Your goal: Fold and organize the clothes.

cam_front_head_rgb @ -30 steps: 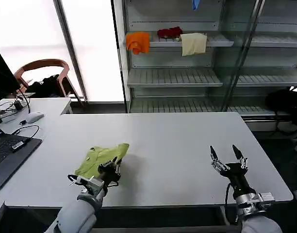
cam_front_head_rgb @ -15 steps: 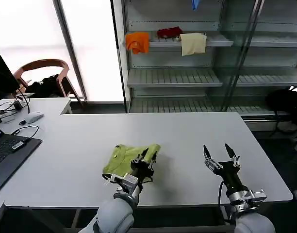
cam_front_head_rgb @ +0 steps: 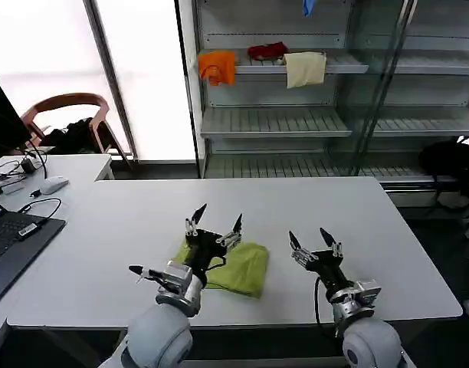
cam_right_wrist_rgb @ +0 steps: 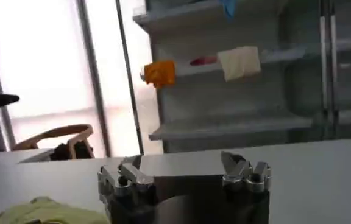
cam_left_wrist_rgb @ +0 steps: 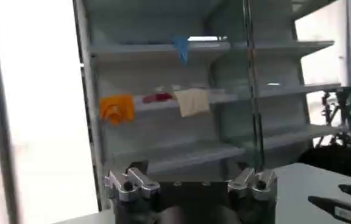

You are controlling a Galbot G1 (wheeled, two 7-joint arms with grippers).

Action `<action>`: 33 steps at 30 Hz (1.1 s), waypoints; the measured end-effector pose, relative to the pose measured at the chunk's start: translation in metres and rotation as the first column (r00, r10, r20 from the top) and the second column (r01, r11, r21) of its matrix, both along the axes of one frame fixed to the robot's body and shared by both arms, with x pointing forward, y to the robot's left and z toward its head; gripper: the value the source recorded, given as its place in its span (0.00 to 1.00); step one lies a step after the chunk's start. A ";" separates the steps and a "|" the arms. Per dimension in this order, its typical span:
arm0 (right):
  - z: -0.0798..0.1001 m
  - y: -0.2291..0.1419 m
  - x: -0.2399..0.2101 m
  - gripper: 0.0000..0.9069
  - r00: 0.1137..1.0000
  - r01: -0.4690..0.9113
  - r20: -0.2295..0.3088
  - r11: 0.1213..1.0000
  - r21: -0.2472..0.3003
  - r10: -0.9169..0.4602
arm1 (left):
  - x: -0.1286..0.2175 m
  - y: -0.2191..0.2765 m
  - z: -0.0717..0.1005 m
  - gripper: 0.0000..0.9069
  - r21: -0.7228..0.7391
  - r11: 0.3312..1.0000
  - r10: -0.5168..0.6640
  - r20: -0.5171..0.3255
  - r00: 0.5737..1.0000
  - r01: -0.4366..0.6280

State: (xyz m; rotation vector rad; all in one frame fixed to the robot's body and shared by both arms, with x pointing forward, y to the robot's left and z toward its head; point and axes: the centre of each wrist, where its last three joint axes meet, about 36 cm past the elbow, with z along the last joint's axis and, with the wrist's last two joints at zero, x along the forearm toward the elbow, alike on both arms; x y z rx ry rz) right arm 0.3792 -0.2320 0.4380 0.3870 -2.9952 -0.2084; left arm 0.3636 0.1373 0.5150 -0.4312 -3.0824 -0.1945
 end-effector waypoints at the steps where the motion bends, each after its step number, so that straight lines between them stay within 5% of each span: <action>1: -0.002 0.005 0.001 1.00 1.000 -0.008 -0.024 1.000 0.007 0.008 | -0.003 0.007 0.000 1.00 0.005 1.000 0.006 -0.002 1.000 -0.006; 8: -0.013 0.042 -0.002 1.00 0.983 -0.035 -0.178 0.998 0.052 0.044 | -0.030 0.042 0.001 1.00 0.028 0.998 0.055 -0.031 0.998 -0.054; 17: -0.022 0.069 -0.002 0.98 0.961 0.004 -0.275 0.997 0.072 0.016 | -0.049 0.059 -0.005 1.00 0.056 0.994 0.097 -0.065 0.993 -0.093; 18: -0.023 0.072 -0.001 0.87 0.959 0.004 -0.284 0.997 0.074 0.018 | -0.050 0.061 -0.005 1.00 0.060 0.993 0.101 -0.067 0.993 -0.097; 23: -0.029 0.083 0.002 0.67 0.950 0.002 -0.311 0.997 0.072 0.020 | -0.055 0.066 -0.009 1.00 0.068 0.992 0.116 -0.077 0.990 -0.111; 24: -0.030 0.085 0.003 0.40 0.949 0.002 -0.316 0.997 0.072 0.021 | -0.056 0.067 -0.010 1.00 0.069 0.991 0.118 -0.077 0.990 -0.113; 26: -0.032 0.089 0.003 0.08 0.946 -0.002 -0.323 0.997 0.074 0.026 | -0.058 0.068 -0.010 1.00 0.071 0.991 0.121 -0.077 0.990 -0.115; 27: -0.033 0.091 0.002 0.00 0.945 -0.004 -0.326 0.997 0.075 0.029 | -0.060 0.068 -0.011 1.00 0.071 0.991 0.121 -0.077 0.990 -0.116; 33: -0.034 0.095 0.004 0.00 0.944 -0.009 -0.328 0.997 0.076 0.033 | -0.062 0.068 -0.012 1.00 0.071 0.990 0.127 -0.079 0.989 -0.121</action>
